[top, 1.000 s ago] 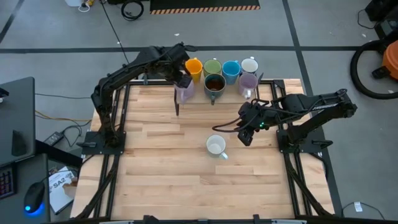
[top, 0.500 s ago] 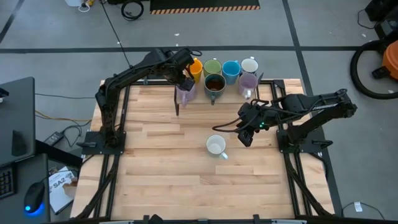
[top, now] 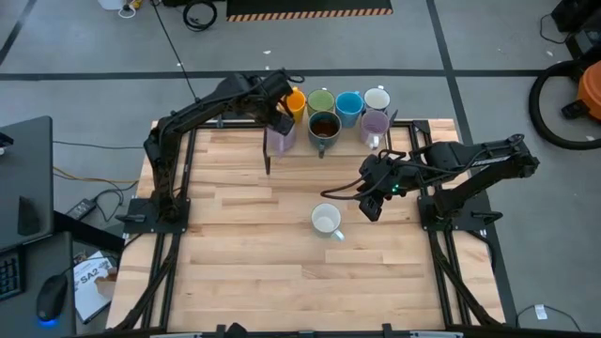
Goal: Place coffee mugs
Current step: Adjust the mugs on the shelf
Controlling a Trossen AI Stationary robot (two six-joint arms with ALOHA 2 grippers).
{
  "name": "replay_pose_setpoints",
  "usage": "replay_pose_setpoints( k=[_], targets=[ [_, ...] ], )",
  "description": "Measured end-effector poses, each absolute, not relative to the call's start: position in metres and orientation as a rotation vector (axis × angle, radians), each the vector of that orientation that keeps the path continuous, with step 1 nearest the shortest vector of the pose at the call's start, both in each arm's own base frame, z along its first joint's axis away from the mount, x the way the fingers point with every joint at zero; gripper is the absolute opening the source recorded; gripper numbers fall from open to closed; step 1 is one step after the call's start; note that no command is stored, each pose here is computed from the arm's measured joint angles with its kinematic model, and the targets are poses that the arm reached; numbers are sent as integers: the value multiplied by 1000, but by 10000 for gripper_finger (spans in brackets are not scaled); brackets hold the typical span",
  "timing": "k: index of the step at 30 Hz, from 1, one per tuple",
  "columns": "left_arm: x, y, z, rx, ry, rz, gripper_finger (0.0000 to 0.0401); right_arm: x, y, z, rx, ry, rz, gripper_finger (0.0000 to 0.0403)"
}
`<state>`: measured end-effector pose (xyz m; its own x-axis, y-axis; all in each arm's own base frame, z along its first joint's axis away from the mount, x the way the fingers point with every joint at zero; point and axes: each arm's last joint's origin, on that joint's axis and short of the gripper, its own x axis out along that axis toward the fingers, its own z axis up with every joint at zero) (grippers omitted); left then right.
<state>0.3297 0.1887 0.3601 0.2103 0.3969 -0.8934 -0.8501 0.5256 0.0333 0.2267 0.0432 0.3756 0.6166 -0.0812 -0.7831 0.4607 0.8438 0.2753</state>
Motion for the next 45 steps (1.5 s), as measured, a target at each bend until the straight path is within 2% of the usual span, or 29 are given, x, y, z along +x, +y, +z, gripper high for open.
replay_pose_setpoints(
  k=[9,18,28,33,39,42,45],
  targets=[
    [331,189,361,-528,1004,919,120,227,43,376,481,856,-326,135],
    [328,183,369,-527,992,868,123,227,43,376,481,855,-329,135],
    [322,181,386,-415,931,863,123,227,42,376,466,850,-337,135],
    [343,164,395,-250,834,715,123,221,37,379,457,843,-346,135],
    [372,140,405,-248,643,570,123,205,25,390,489,789,-375,135],
    [387,136,397,-238,618,575,123,199,21,395,500,748,-386,135],
    [395,140,382,-323,636,616,123,197,19,398,513,713,-395,135]
  ],
)
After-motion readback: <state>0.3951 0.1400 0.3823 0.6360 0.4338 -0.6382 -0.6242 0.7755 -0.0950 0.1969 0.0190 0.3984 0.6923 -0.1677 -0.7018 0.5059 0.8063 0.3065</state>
